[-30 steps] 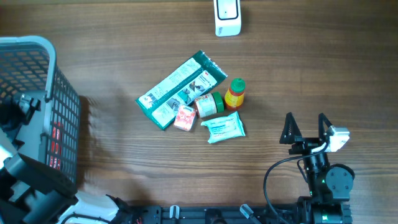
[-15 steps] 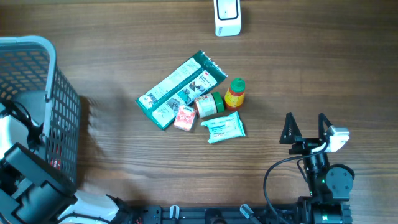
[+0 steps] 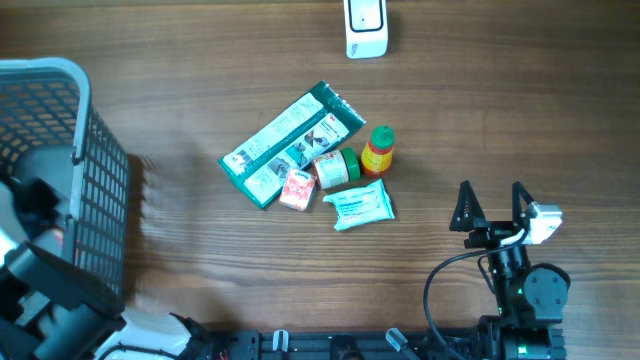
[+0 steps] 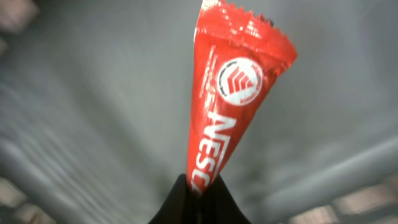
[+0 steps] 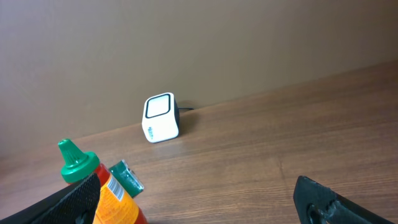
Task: Scan the item barcode
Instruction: 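Reach left gripper into basket and grasp red Nescafe sachet, then lay red Nescafe sachet on table near gloves pack with left gripper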
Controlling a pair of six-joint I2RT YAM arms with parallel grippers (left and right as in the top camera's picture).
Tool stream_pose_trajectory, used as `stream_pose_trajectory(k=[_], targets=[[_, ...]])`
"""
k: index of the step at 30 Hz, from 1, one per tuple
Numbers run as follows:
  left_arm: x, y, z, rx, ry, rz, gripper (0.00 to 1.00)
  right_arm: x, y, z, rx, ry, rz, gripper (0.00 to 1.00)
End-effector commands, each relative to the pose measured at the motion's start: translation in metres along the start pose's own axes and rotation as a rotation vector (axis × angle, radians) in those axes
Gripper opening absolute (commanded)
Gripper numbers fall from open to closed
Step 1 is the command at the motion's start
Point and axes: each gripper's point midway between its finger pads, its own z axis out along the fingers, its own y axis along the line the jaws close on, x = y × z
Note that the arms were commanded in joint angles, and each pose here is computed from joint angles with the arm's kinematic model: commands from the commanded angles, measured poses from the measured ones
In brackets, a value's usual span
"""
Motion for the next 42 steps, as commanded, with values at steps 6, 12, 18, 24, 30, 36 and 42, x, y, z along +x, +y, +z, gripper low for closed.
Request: stream_pose_trajectory(k=[6,12,18,24,30,36,42], targets=[[-0.047,-0.046,-0.276,0.455,-0.689,0.063,0.04,-0.002,0.001,0.0,-0.005,-0.011,-0.012,1.0],[0.11,-0.172,-0.369,0.989,-0.643,0.636,0.04,-0.002,0.001,0.0,-0.005,-0.011,-0.013,1.0],[0.24,-0.242,-0.313,0.989,-0.352,1.15,0.04,-0.002,0.001,0.0,-0.005,-0.011,-0.012,1.0],[0.275,-0.281,-0.201,0.797,-0.129,1.201,0.04,-0.002,0.001,0.0,-0.005,-0.011,-0.012,1.0],[0.287,-0.305,-0.079,0.643,0.032,1.063,0.04,-0.002,0.001,0.0,-0.005,-0.011,-0.012,1.0],[0.298,-0.307,-0.03,0.561,0.131,1.043,0.06,-0.002,0.001,0.0,-0.005,-0.011,-0.013,1.0],[0.298,-0.307,-0.03,0.561,0.13,1.047,1.0,-0.002,0.001,0.0,-0.005,-0.011,-0.012,1.0]])
